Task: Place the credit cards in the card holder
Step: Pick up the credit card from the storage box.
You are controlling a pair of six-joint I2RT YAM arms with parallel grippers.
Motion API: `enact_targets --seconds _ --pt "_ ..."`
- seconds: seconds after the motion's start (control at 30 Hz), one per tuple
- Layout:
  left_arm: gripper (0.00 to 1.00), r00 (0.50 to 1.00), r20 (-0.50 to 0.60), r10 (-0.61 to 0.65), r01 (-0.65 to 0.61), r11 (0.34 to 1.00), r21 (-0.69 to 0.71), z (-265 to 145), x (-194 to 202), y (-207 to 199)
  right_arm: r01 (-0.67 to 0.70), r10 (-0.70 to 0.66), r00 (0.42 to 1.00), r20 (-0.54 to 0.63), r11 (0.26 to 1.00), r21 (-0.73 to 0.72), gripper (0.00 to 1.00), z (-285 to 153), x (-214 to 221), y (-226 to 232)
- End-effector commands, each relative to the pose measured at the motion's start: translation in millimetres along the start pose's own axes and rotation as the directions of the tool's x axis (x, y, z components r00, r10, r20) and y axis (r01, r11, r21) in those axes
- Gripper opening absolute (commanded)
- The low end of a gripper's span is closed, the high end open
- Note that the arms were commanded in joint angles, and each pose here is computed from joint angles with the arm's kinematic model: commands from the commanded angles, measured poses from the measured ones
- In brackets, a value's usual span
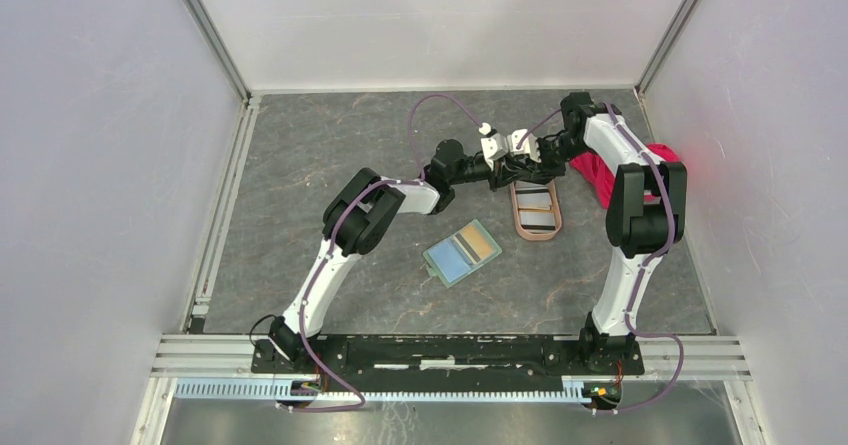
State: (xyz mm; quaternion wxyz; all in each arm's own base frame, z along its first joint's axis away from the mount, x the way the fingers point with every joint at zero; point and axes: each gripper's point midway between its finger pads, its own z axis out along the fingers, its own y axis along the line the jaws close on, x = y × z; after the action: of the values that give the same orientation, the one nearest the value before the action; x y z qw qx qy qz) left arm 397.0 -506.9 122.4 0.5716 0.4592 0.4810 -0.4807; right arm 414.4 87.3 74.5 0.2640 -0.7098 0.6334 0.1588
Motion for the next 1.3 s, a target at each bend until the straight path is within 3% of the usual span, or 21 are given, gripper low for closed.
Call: enact_targets --seconds 0.0,0.2,0.27,0.4,0.53,0.8,1.1,1.27 --pt "0.23 0.999 0.004 0.034 -0.035 0.998 0.056 7.2 -0.3 -5.2 0.199 -0.188 0.970 0.155 0.978 -0.060 0.06 -9.8 -34.6 15.0" --pt "0.26 0.999 -0.003 0.033 -0.032 0.997 0.069 7.4 0.0 -7.1 0.198 -0.187 0.970 0.152 0.979 -0.057 0.06 -10.8 -34.7 14.2" --pt "0.22 1.000 -0.008 0.029 -0.028 0.996 0.083 8.1 0.6 -8.7 0.201 -0.191 0.970 0.152 0.978 -0.055 0.06 -11.1 -35.3 13.3" --pt "0.04 1.000 -0.015 0.023 -0.021 0.994 0.112 8.8 2.0 -12.1 0.197 -0.187 0.970 0.154 0.979 -0.055 0.07 -10.8 -35.3 13.0" --pt "0.02 1.000 -0.010 0.027 -0.026 0.993 0.119 8.0 1.5 -12.4 0.183 -0.173 0.975 0.140 0.981 -0.062 0.10 -8.4 -30.8 13.0" --pt "0.02 1.000 -0.006 0.022 -0.022 0.993 0.115 7.5 0.7 -11.5 0.130 -0.127 0.988 0.089 0.991 -0.026 0.44 -1.6 -16.6 4.4" --pt "0.02 1.000 0.012 0.001 -0.002 0.996 0.090 5.0 -2.4 -4.6 0.109 -0.108 0.989 0.100 0.994 -0.005 0.66 -13.4 -16.5 2.2" --pt "0.02 0.999 0.032 -0.007 0.005 0.997 0.075 2.9 -4.3 -2.5 0.111 -0.108 0.987 0.119 0.993 -0.025 0.53 -22.9 -18.1 9.3"
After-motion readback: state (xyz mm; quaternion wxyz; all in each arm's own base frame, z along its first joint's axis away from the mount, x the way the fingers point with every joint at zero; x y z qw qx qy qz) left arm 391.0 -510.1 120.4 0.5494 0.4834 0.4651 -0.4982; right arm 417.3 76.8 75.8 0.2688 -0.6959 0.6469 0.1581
